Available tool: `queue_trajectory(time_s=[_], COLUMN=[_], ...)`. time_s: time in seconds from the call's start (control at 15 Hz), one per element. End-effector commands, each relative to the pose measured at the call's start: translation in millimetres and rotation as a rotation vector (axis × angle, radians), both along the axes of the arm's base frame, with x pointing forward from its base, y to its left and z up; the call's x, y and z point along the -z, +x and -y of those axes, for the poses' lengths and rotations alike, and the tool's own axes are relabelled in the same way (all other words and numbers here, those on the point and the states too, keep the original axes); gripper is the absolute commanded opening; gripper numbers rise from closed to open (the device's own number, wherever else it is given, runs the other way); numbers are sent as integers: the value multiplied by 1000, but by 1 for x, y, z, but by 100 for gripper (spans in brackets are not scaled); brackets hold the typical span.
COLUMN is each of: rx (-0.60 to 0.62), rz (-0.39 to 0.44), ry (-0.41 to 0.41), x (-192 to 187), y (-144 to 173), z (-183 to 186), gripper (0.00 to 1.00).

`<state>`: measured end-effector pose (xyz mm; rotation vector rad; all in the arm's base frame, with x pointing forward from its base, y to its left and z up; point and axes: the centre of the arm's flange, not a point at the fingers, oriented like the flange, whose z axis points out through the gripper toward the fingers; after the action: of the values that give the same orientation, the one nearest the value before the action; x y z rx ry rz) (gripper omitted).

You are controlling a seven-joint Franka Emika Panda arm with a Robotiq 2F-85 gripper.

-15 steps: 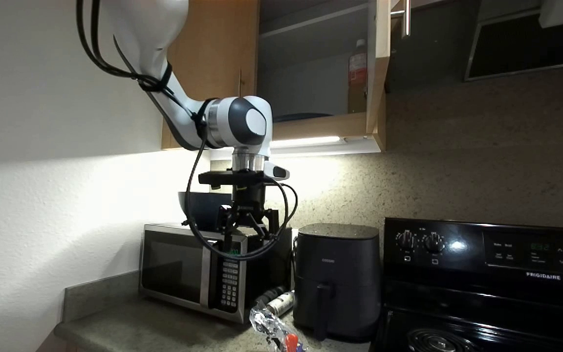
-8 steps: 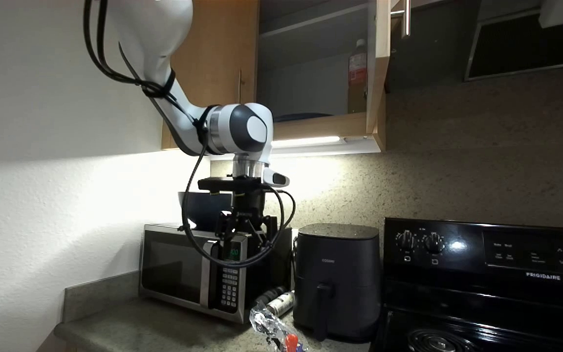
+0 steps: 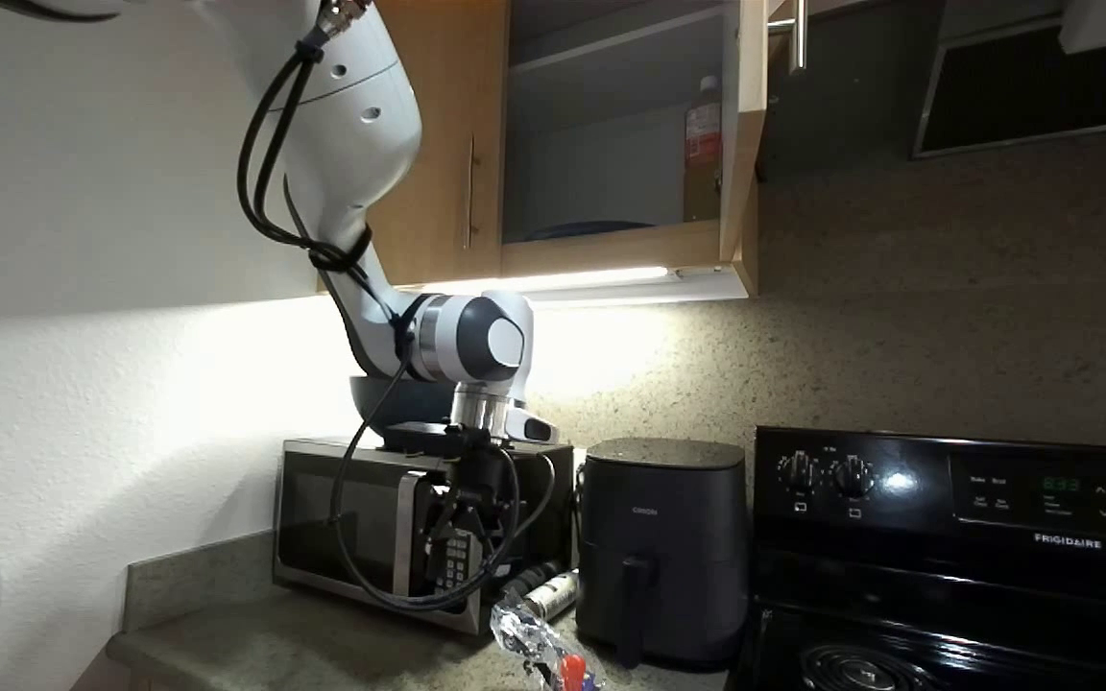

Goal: Pick up the plastic and put it on top of the microwave

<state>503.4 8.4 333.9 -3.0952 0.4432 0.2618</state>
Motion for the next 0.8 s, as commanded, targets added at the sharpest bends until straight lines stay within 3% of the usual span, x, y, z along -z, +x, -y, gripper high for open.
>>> queue_trajectory(time_s=[0.0,0.27,0.53,0.73], rx=[1,1,-49,-81], rz=[1,-5,-7,36], ry=[0,2,-62,-132], x=[-1,7,34,47], y=[0,3,16,28], z=[0,-3,-24,-36], gripper=[100,100,100,100])
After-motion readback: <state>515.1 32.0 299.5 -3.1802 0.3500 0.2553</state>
